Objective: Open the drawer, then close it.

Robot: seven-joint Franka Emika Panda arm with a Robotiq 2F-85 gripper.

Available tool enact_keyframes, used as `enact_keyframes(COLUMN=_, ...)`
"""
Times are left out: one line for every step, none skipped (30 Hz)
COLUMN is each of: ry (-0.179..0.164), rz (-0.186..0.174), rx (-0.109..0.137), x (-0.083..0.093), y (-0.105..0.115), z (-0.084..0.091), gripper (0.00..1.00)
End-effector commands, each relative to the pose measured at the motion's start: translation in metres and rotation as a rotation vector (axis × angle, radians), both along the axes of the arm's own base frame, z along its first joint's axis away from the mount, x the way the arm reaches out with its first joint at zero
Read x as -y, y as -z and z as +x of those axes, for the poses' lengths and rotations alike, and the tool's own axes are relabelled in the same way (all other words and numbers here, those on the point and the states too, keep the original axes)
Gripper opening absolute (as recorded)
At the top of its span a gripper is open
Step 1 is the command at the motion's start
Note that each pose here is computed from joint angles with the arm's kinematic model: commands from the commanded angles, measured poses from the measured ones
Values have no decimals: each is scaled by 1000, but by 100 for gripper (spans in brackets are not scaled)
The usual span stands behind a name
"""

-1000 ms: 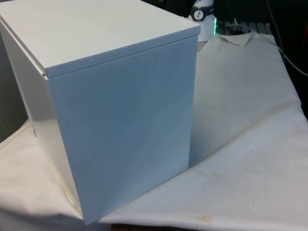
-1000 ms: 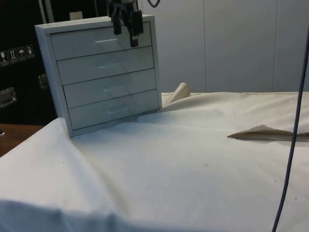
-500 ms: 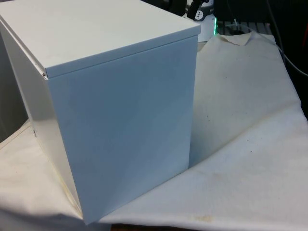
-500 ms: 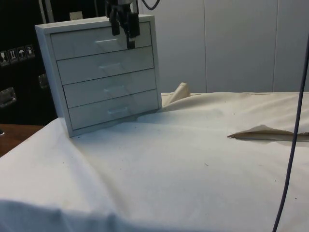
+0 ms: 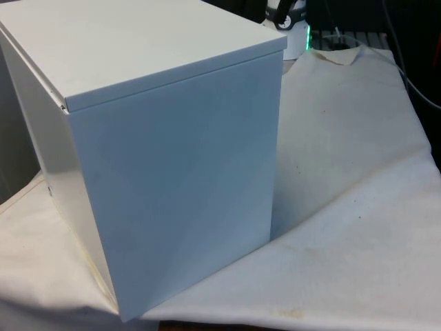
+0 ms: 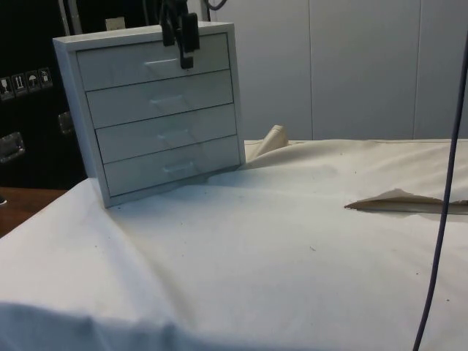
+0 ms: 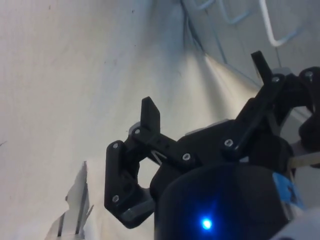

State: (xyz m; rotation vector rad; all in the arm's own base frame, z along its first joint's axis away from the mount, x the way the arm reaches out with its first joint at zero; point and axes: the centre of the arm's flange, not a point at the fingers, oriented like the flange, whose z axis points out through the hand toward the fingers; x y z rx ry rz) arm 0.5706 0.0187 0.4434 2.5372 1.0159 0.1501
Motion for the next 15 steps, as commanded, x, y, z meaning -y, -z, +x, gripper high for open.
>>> enact_keyframes(ry=9, rz=-13, rx=14, x=0, y=-1, z=2, gripper=100)
enact_keyframes(ry=12, rz=-19, rx=18, x=0, y=-1, z=2, gripper=100)
enact_keyframes(ry=16, rz=-22, rx=22, x=0, y=-1, z=2, gripper=100)
enact_keyframes(ry=19, rz=-27, rx=26, x=0, y=-1, z=2, gripper=100)
enact_keyframes(ry=22, rz=-34, rx=30, x=0, y=-1, z=3, gripper=100)
enact_keyframes(ry=26, rz=-39, rx=34, x=0, y=-1, z=3, gripper=100)
enact_keyframes(ry=25, rz=-28, rx=22, x=0, y=-1, z=0, gripper=100)
enact_keyframes(ry=32, rz=-52, rx=42, x=0, y=-1, z=3, gripper=100)
enact_keyframes(ry=35, rz=-58, rx=47, x=0, y=-2, z=3, gripper=100)
enact_keyframes(ry=36, rz=-63, rx=52, x=-1, y=-2, z=2, gripper=100)
enact_keyframes(ry=38, rz=-69, rx=56, x=-2, y=-2, z=2, gripper=100)
enact_keyframes(ry=40, rz=-79, rx=64, x=-4, y=-2, z=2, gripper=100)
enact_keyframes(ry=41, rz=-86, rx=68, x=-4, y=-2, z=2, gripper=100)
enact_keyframes(ry=40, rz=-90, rx=74, x=-6, y=-2, z=1, gripper=100)
enact_keyframes(ry=43, rz=-78, rx=54, x=-5, y=-1, z=0, gripper=100)
